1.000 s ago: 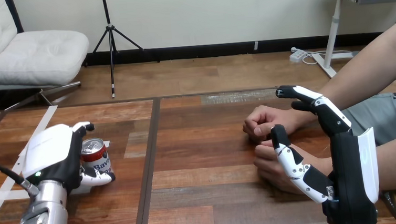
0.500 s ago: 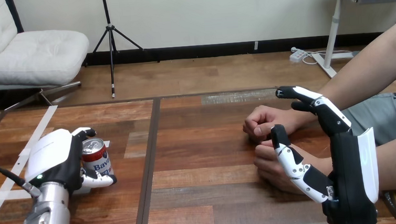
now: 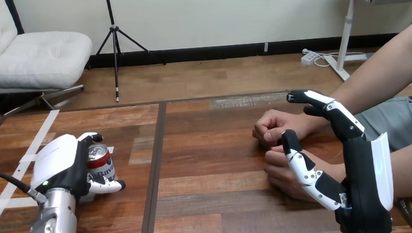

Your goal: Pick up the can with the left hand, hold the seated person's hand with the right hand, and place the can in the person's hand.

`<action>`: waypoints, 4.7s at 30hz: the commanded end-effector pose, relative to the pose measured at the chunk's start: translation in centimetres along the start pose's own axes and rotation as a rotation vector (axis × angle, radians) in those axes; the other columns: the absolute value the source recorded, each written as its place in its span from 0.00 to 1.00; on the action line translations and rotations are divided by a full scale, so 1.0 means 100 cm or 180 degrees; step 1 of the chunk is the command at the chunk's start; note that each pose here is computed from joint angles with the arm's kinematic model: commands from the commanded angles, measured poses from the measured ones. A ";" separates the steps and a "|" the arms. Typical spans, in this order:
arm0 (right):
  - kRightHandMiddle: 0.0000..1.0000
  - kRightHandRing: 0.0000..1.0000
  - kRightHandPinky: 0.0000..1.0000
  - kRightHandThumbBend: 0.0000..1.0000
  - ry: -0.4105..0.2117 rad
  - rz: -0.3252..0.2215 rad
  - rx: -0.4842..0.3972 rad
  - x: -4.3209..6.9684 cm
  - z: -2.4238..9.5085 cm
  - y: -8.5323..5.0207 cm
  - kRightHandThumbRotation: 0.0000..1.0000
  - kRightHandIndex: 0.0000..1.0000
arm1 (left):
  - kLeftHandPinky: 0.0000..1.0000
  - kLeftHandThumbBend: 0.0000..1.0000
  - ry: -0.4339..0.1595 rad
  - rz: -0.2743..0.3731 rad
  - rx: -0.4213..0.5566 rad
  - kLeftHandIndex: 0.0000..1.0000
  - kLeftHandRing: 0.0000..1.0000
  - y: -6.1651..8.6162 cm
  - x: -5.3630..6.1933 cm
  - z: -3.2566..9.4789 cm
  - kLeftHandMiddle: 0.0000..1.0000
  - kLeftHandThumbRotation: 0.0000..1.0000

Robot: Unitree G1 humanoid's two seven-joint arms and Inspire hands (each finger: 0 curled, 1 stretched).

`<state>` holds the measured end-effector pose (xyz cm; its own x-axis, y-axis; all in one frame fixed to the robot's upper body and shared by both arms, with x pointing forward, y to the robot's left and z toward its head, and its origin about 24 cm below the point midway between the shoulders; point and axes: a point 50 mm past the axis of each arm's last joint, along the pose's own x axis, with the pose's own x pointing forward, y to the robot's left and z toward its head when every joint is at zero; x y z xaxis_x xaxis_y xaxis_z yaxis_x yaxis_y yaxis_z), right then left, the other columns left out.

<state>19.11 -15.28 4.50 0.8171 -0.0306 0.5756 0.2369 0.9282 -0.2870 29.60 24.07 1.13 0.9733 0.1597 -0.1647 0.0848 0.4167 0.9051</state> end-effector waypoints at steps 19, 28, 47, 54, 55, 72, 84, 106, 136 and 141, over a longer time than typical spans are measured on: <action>0.75 0.78 0.70 0.32 -0.0260 -0.0100 0.0024 0.020 0.009 -0.003 0.27 0.69 | 0.69 0.79 -0.0178 0.0258 -0.0230 0.82 0.77 0.016 0.016 0.016 0.81 0.12; 0.75 0.78 0.70 0.32 -0.0256 -0.0094 0.0015 0.020 0.010 -0.003 0.26 0.69 | 0.69 0.79 -0.0176 0.0255 -0.0344 0.82 0.76 0.016 0.017 0.015 0.80 0.11; 0.75 0.78 0.70 0.32 -0.0255 -0.0096 -0.0004 0.021 0.009 -0.004 0.25 0.68 | 0.52 0.77 -0.0262 0.0636 -0.0937 0.59 0.55 0.015 0.014 0.013 0.58 0.01; 0.75 0.78 0.69 0.32 -0.0248 -0.0088 -0.0001 0.021 0.010 -0.004 0.25 0.68 | 0.47 0.76 -0.0295 0.0735 -0.0949 0.52 0.48 0.014 0.014 0.014 0.51 0.00; 0.75 0.78 0.69 0.32 -0.0248 -0.0088 0.0000 0.021 0.010 -0.004 0.25 0.68 | 0.47 0.76 -0.0296 0.0737 -0.0950 0.51 0.48 0.013 0.014 0.014 0.50 0.00; 0.75 0.78 0.69 0.32 -0.0262 -0.0088 -0.0015 0.021 0.010 -0.005 0.25 0.68 | 0.45 0.78 -0.0305 0.0781 -0.0891 0.49 0.46 0.010 0.013 0.013 0.48 0.00; 0.74 0.78 0.70 0.32 -0.0255 -0.0098 0.0003 0.021 0.010 -0.005 0.24 0.68 | 0.45 0.77 -0.0301 0.0809 -0.0844 0.49 0.47 0.010 0.013 0.013 0.49 0.00; 0.74 0.78 0.69 0.32 -0.0245 -0.0087 -0.0015 0.020 0.010 -0.006 0.25 0.68 | 0.44 0.77 -0.0320 0.0859 -0.0825 0.49 0.47 0.008 0.010 0.011 0.49 0.00; 0.74 0.77 0.69 0.33 -0.0248 -0.0108 -0.0022 0.020 0.010 -0.008 0.24 0.69 | 0.39 0.72 -0.1131 0.1091 -0.2607 0.47 0.43 0.019 -0.011 0.030 0.47 0.00; 0.74 0.77 0.70 0.33 -0.0252 -0.0110 0.0010 0.020 0.010 -0.007 0.24 0.69 | 0.38 0.72 -0.1344 0.1159 -0.2723 0.47 0.42 0.023 -0.017 0.036 0.47 0.00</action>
<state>19.29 -15.66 4.87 0.8195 -0.0348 0.5720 0.2446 0.9239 -0.2942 27.78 22.47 0.96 0.9696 0.1827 0.1625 -0.2305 0.9048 0.3580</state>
